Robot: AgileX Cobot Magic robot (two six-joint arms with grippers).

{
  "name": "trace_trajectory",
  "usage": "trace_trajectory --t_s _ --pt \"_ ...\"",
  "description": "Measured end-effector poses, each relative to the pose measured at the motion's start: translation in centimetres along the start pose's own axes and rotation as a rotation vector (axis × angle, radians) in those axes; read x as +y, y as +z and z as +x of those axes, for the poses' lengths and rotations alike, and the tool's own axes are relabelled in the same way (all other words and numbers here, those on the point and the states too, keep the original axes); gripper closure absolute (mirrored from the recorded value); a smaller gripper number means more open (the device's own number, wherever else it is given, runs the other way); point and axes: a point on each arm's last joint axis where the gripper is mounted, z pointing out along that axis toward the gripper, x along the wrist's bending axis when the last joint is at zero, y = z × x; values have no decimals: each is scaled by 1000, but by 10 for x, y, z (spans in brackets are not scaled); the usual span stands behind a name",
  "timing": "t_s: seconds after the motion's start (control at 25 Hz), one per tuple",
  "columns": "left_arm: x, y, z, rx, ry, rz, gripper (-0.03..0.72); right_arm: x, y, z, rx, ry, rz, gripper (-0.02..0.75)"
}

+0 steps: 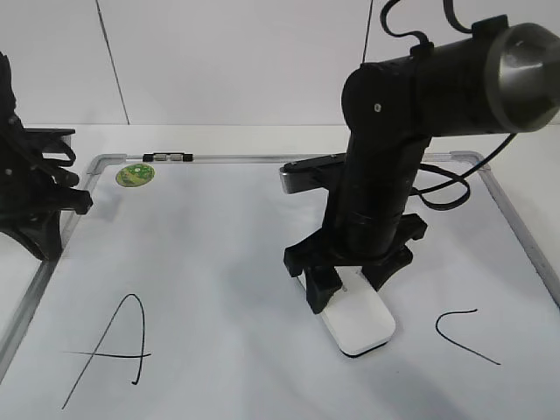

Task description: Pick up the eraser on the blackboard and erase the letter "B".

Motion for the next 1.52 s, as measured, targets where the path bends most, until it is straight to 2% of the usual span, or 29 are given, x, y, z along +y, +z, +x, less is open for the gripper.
trace_trajectory --t_s 0.28,0.8,1.32,1.52 --pt "0 0 -1 -11 0 4 645 -7 -1 -7 -15 5 -7 209" --pt "0 0 -1 -12 -1 4 645 -76 -4 -22 -63 -20 -41 209" --pt "-1 0 -2 -21 -6 11 647 -85 3 4 -54 -110 -29 209" --pt "-1 0 -2 -23 -7 11 647 -82 0 29 -19 -161 -46 209"
